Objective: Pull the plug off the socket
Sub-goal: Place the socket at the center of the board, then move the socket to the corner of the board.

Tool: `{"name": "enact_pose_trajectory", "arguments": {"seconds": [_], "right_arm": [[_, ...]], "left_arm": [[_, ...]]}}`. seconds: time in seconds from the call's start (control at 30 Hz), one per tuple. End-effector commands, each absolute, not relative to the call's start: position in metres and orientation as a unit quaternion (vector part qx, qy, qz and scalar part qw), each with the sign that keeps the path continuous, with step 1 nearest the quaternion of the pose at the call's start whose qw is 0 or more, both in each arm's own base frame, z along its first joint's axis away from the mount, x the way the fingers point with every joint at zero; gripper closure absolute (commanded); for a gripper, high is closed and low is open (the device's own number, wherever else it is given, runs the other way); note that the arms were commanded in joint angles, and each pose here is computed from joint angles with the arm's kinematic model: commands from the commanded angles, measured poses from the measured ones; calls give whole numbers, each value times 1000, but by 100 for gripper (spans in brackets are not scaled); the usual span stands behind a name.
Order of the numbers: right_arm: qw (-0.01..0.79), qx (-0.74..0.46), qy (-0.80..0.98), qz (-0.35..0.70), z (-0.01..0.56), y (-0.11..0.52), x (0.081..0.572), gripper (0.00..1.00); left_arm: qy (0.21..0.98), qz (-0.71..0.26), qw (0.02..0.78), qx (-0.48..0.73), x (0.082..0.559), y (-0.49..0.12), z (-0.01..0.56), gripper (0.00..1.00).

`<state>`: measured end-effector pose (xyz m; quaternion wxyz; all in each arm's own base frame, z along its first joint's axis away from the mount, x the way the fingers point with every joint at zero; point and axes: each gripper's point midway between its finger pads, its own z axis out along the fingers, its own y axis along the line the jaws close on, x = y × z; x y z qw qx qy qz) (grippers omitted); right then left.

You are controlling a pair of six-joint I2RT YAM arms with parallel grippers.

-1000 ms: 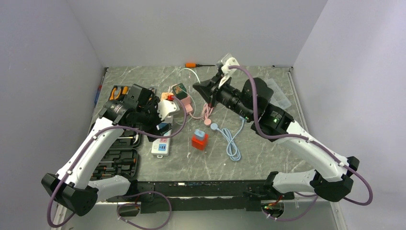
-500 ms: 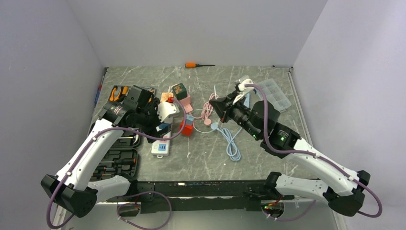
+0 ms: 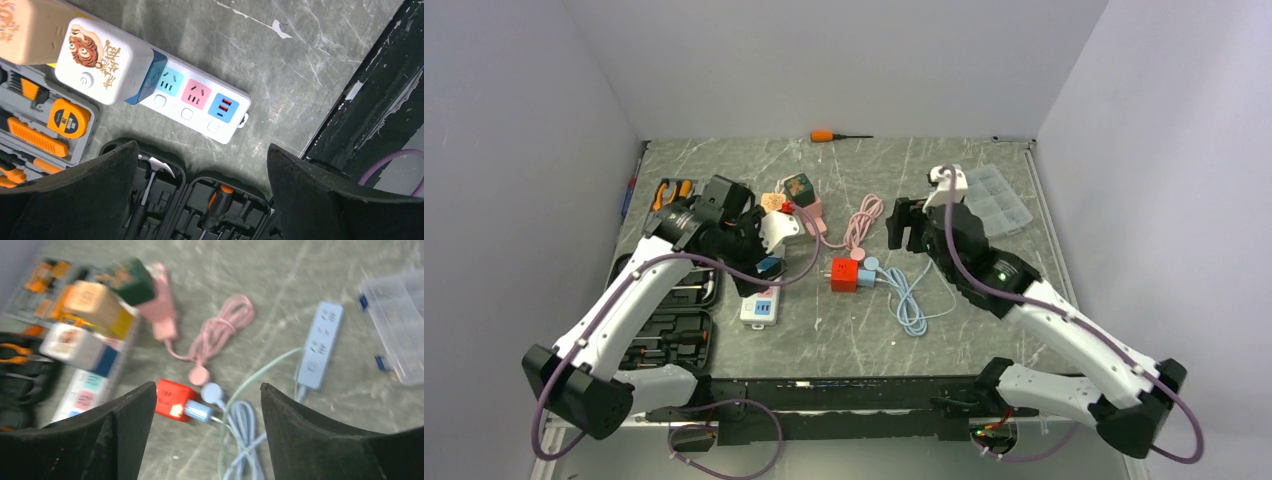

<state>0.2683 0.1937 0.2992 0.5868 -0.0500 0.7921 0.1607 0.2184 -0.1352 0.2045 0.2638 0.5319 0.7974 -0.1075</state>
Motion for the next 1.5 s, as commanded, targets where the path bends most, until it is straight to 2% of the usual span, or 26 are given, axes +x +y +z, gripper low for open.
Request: {"name": "enact_pose_trajectory", "arguments": {"seconds": [0.0, 0.07, 0.2, 0.43, 0.6, 0.87, 1.07, 1.23, 1.47], "right_arm": [[477, -6, 870, 128, 234, 175, 282, 16], [437, 14, 891, 123, 211, 167, 285, 12], [371, 37, 918, 135, 190, 159, 274, 13], [282, 57, 943, 169, 202, 167, 245, 11], [334, 47, 919, 202, 221, 181, 253, 24], [349, 16, 913, 212, 162, 254, 311, 28], [350, -11, 920, 174, 128, 299, 342, 30], [333, -20, 929, 161, 105, 318, 349, 30], [321, -63, 925, 195, 93, 342, 330, 31]], "left_arm": [[793, -124, 269, 532, 230, -148, 211, 1], [794, -125, 268, 531, 232, -149, 212, 1], [794, -123, 261, 535, 229, -146, 209, 1], [798, -126, 251, 533, 225, -145, 203, 1], [796, -127, 260, 532, 226, -146, 202, 1], [807, -128, 260, 514, 227, -143, 201, 1], [819, -139, 276, 484, 228, -126, 210, 1], [825, -134, 282, 472, 229, -116, 210, 1], [826, -120, 291, 467, 230, -109, 207, 1]]}}
